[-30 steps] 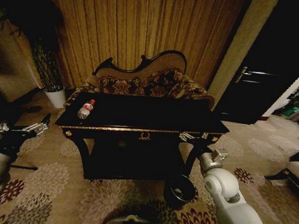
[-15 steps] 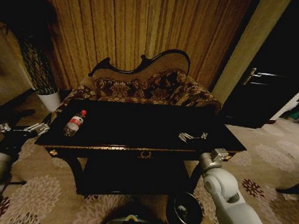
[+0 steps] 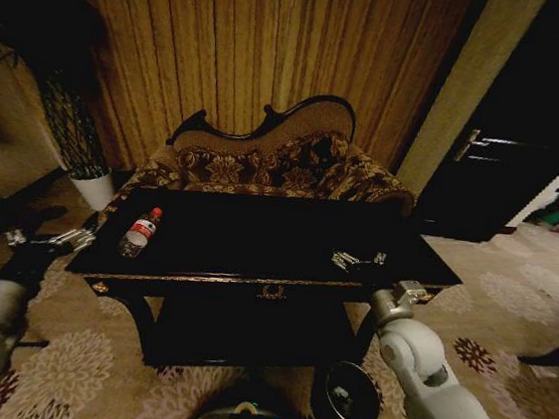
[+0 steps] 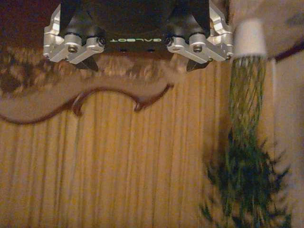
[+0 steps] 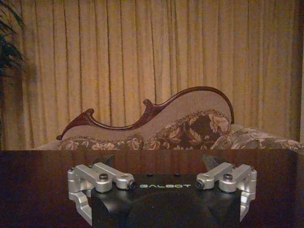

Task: Move to the front of the table and place the trash on the table into the trash bin.

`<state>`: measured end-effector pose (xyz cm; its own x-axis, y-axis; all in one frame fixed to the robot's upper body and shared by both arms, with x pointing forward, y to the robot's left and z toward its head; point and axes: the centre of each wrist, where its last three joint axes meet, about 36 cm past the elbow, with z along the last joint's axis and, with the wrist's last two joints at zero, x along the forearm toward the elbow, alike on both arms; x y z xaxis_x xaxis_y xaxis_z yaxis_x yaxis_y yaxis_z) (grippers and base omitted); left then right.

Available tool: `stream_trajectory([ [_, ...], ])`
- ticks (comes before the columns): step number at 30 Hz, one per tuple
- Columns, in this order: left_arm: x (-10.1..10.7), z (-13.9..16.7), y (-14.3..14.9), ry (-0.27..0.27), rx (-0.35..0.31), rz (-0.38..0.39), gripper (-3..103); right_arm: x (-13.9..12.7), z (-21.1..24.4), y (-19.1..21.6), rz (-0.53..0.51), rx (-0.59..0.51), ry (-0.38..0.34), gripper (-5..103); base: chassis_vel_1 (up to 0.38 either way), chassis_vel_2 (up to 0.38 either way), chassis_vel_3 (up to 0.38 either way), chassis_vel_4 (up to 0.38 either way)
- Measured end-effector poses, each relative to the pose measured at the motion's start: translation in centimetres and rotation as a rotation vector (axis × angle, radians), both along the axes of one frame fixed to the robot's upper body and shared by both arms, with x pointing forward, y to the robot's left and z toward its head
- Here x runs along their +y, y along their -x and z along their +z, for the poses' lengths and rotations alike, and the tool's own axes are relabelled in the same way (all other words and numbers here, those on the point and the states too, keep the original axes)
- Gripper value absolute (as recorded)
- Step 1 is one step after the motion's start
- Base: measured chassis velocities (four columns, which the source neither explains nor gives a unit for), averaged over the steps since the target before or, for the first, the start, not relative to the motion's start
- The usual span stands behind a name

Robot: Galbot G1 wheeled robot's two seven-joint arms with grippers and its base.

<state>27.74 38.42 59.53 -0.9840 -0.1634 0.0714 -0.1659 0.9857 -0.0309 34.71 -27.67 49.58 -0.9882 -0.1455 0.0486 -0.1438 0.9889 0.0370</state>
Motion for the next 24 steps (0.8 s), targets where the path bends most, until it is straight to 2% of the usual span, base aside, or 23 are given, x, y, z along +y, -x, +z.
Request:
stream_trajectory([
  [3, 0.1, 2.6, -2.1, -0.004, 0.073, -0.018, 100, 0.1, -0.2, 0.1, 0.000, 0.007, -0.002, 100, 0.000, 0.000, 0.000, 0.000],
  [9, 0.9, 4.6, -3.7, -0.018, 0.138, -0.069, 100, 0.1, -0.5, 0.2, -0.006, 0.018, -0.008, 100, 0.000, 0.000, 0.000, 0.000],
  [19, 2.3, 4.0, -6.2, -0.005, 0.219, -0.103, 100, -0.1, -0.9, 0.2, -0.015, 0.029, -0.009, 100, 0.000, 0.000, 0.000, 0.000],
  [24, 3.3, 2.6, -8.1, 0.011, 0.271, -0.103, 100, -0.3, -1.3, 0.1, -0.023, 0.037, -0.007, 100, 0.000, 0.000, 0.000, 0.000],
])
